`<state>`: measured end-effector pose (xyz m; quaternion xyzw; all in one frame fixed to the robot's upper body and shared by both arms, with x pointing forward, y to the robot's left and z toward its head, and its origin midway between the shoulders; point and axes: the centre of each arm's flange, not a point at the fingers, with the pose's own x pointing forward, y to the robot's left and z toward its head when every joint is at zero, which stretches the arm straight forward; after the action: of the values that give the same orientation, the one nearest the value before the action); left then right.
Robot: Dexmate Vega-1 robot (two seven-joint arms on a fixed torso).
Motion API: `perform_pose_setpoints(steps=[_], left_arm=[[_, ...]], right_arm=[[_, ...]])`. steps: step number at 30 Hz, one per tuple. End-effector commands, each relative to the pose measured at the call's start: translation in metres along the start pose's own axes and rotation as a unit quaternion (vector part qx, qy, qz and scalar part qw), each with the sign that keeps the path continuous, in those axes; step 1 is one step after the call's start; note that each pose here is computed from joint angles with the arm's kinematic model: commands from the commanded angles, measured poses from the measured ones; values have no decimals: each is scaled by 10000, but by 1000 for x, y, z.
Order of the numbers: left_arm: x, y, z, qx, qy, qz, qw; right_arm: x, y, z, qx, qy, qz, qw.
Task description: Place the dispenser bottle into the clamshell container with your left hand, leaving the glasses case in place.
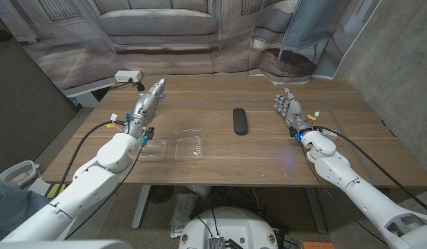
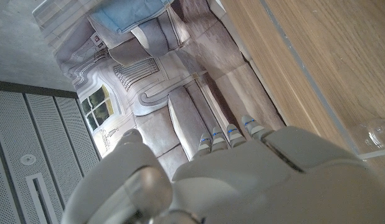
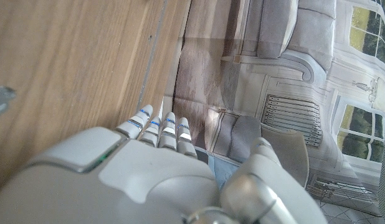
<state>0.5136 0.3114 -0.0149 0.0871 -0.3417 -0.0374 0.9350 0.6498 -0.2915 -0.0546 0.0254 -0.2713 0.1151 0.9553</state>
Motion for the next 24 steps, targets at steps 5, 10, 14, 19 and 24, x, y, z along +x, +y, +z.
perform_pose_setpoints(steps=[5, 10, 14, 19, 24], left_arm=[[-13, 8, -3, 32, 87, 158, 9998], [-16, 10, -5, 27, 102, 178, 9998], [-19, 12, -5, 48, 107, 207, 9997], [-25, 15, -5, 83, 114, 259, 9996], [-32, 18, -5, 87, 115, 343, 9993]], right_arm=[[3, 2, 5, 38, -112, 48, 9999], [3, 3, 10, 18, -174, 55, 9998], [3, 4, 11, 16, -171, 66, 9998], [3, 7, 9, 30, -157, 84, 9998], [5, 9, 7, 43, -151, 87, 9998]])
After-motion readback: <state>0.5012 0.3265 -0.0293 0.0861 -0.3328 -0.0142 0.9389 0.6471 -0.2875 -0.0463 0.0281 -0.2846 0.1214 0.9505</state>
